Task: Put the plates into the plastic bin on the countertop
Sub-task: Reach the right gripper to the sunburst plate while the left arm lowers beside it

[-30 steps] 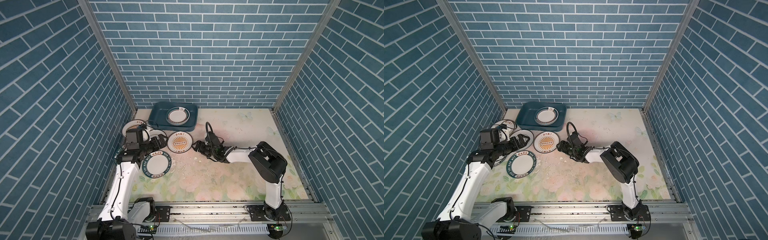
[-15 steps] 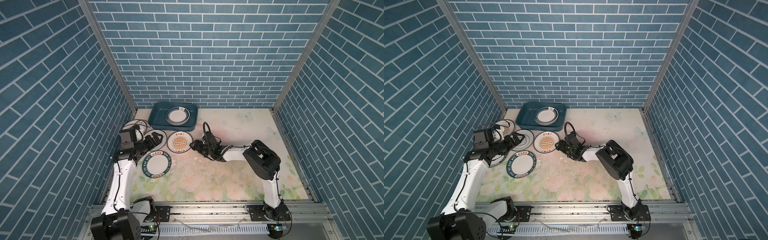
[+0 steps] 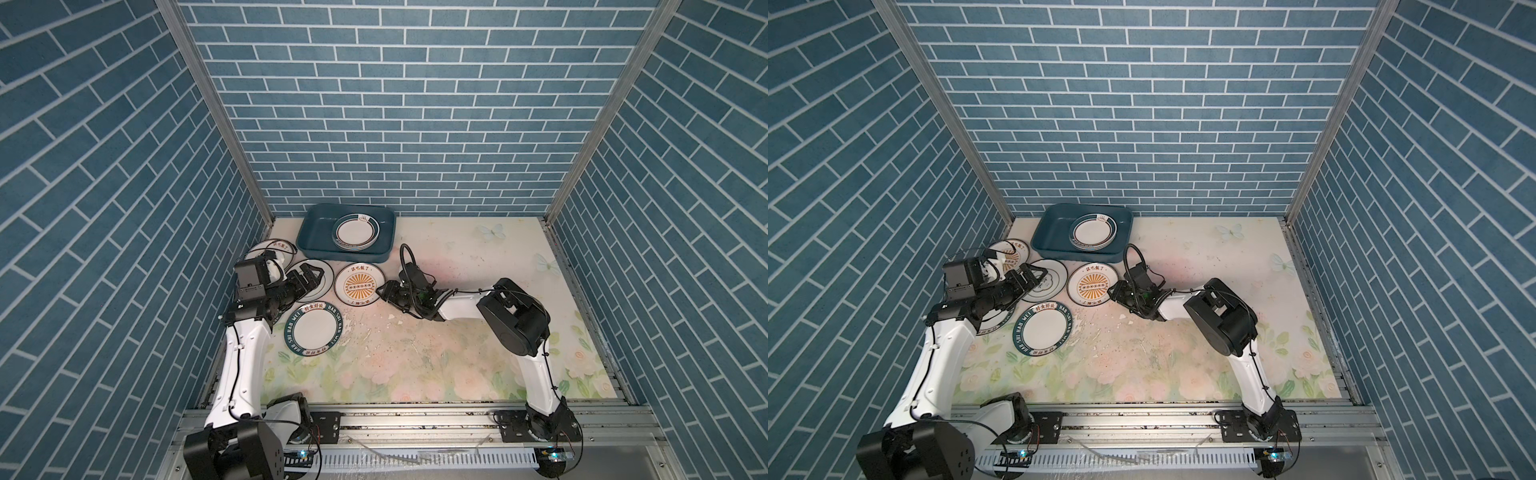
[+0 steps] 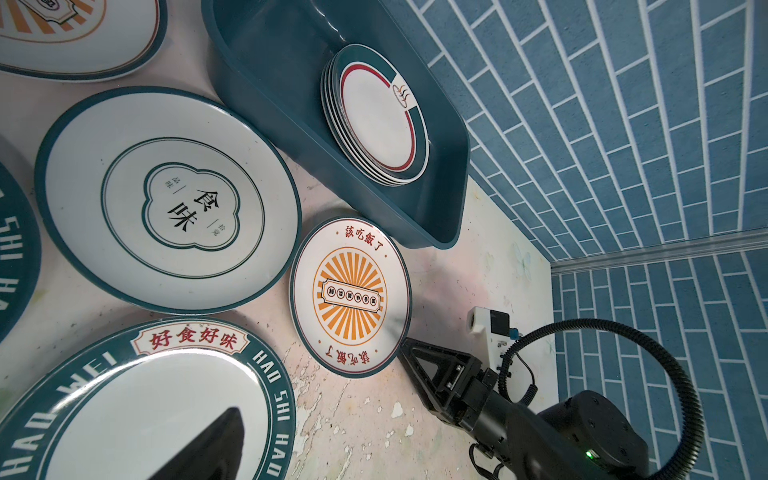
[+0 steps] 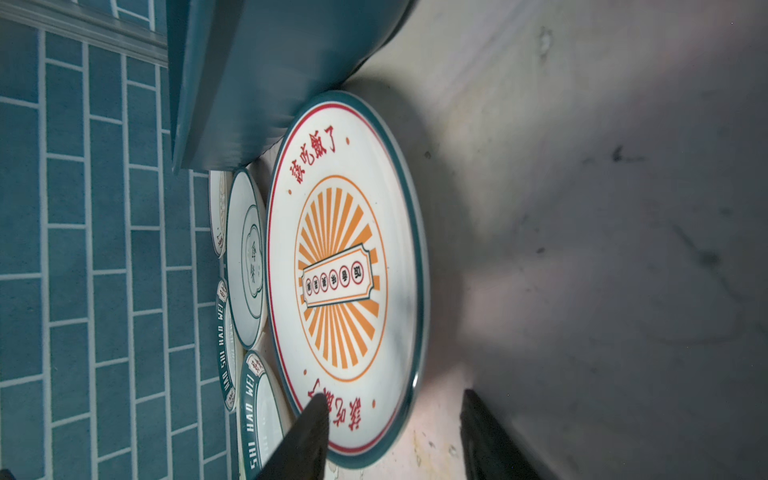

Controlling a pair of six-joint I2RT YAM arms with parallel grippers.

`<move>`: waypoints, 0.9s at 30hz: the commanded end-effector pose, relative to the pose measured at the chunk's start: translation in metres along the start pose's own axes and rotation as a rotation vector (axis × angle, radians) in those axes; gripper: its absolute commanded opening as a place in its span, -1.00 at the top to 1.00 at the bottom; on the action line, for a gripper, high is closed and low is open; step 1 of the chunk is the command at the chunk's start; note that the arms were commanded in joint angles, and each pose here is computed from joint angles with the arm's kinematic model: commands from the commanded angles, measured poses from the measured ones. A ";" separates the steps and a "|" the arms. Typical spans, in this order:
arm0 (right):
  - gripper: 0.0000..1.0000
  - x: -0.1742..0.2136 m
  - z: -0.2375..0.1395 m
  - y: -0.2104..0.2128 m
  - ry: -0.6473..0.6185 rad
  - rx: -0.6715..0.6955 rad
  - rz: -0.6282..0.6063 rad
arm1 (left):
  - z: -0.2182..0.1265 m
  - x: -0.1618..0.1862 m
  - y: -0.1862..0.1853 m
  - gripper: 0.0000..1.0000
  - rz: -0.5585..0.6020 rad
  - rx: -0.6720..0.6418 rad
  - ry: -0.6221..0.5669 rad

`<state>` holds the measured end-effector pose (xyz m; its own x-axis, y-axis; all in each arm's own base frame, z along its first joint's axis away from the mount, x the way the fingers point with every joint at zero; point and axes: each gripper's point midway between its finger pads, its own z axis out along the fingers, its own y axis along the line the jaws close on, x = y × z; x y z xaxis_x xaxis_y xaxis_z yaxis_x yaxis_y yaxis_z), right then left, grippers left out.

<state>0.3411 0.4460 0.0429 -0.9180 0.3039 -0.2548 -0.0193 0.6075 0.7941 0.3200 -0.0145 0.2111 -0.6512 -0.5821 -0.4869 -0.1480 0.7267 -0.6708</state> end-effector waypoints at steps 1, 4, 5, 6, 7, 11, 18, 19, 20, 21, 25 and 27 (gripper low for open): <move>0.11 0.006 0.009 -0.008 0.019 0.019 0.035 | 0.002 0.001 0.003 -0.99 -0.007 0.011 0.002; 0.31 0.005 0.010 -0.009 0.015 0.016 0.056 | 0.002 0.000 0.003 -0.99 -0.010 0.012 0.001; 0.37 0.004 0.011 -0.009 0.012 0.010 0.062 | 0.001 0.000 0.003 -0.99 -0.010 0.012 0.000; 0.42 0.004 0.011 -0.009 0.011 0.006 0.072 | 0.001 0.000 0.003 -0.99 -0.011 0.012 0.000; 0.46 0.004 0.012 -0.008 0.011 -0.003 0.080 | 0.001 0.000 0.004 -0.99 -0.012 0.011 -0.001; 0.61 0.001 0.011 -0.008 -0.015 -0.030 0.120 | 0.001 -0.001 0.005 -0.99 -0.016 0.008 -0.002; 0.90 -0.005 0.008 -0.002 -0.035 -0.083 0.194 | 0.002 -0.001 0.005 -0.99 -0.022 0.018 0.001; 0.94 -0.003 0.011 -0.006 -0.033 -0.083 0.208 | 0.003 -0.001 0.005 -0.99 -0.024 0.019 0.001; 0.97 -0.002 0.015 -0.011 -0.031 -0.079 0.223 | 0.002 -0.001 0.004 -0.99 -0.023 0.023 0.000; 1.00 -0.002 0.014 -0.010 -0.031 -0.085 0.230 | 0.003 -0.001 0.004 -0.99 -0.025 0.024 0.002; 1.00 -0.004 0.010 -0.010 -0.050 -0.090 0.242 | 0.005 -0.001 0.003 -0.99 -0.030 0.038 0.009; 1.00 -0.011 -0.002 0.003 -0.071 -0.112 0.239 | 0.006 0.000 0.003 -0.99 -0.034 0.043 0.017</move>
<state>0.3472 0.4476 0.0342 -0.8913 0.4431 -0.0965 0.1356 0.4634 0.8757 0.3227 -0.0141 0.2083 -0.6545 -0.5971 -0.4637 -0.1449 0.7010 -0.6982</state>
